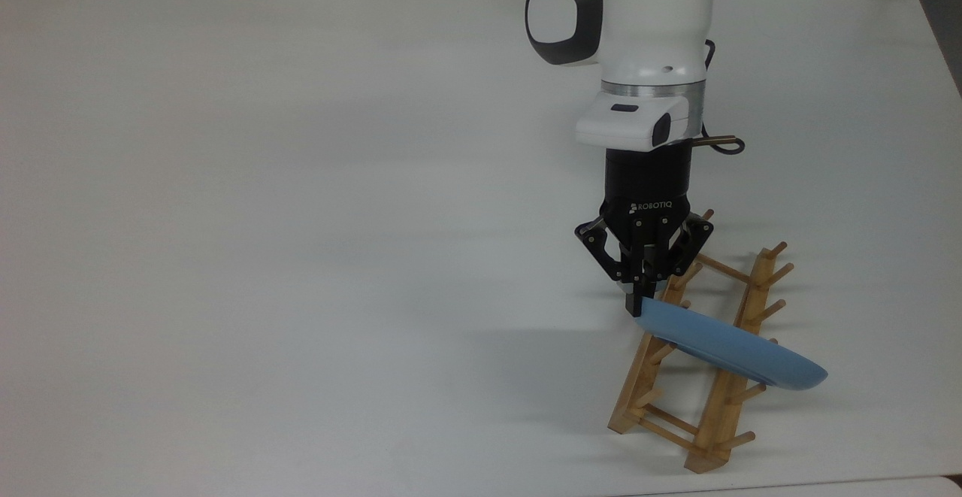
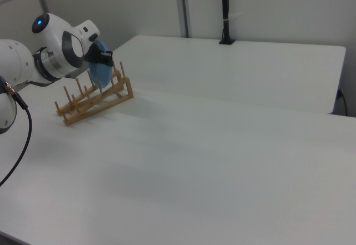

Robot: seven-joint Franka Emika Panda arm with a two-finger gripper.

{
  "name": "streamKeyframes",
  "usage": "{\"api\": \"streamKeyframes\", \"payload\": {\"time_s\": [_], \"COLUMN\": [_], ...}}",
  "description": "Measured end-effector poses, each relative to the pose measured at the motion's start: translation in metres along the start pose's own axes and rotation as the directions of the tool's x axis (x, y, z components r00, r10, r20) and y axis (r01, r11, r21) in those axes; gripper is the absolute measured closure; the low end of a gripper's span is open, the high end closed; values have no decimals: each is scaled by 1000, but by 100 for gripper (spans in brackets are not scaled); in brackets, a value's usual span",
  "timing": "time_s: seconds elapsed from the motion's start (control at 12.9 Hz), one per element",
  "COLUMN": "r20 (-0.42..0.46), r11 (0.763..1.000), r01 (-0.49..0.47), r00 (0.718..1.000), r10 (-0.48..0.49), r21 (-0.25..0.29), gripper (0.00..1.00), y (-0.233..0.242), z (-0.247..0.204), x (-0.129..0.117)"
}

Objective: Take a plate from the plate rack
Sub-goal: 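Close the gripper on the blue plate's rim, then lift the blue plate up out of the wooden rack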

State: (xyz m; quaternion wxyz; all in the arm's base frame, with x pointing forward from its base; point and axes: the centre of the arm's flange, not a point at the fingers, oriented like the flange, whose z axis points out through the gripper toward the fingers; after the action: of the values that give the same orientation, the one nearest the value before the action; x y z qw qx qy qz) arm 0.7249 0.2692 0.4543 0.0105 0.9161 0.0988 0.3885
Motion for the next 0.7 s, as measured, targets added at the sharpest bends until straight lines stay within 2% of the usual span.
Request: {"api": "streamKeyframes", "payload": {"time_s": [0.31, 0.7], "r20": [-23, -95], "r11": [1000, 996], "r01": [-6, -85], "r00": [1000, 992], "r10": [6, 84], "r21": [1, -3], "gripper": [93, 93], "y": [2, 32], "z": [-8, -70], "x": [10, 53]}}
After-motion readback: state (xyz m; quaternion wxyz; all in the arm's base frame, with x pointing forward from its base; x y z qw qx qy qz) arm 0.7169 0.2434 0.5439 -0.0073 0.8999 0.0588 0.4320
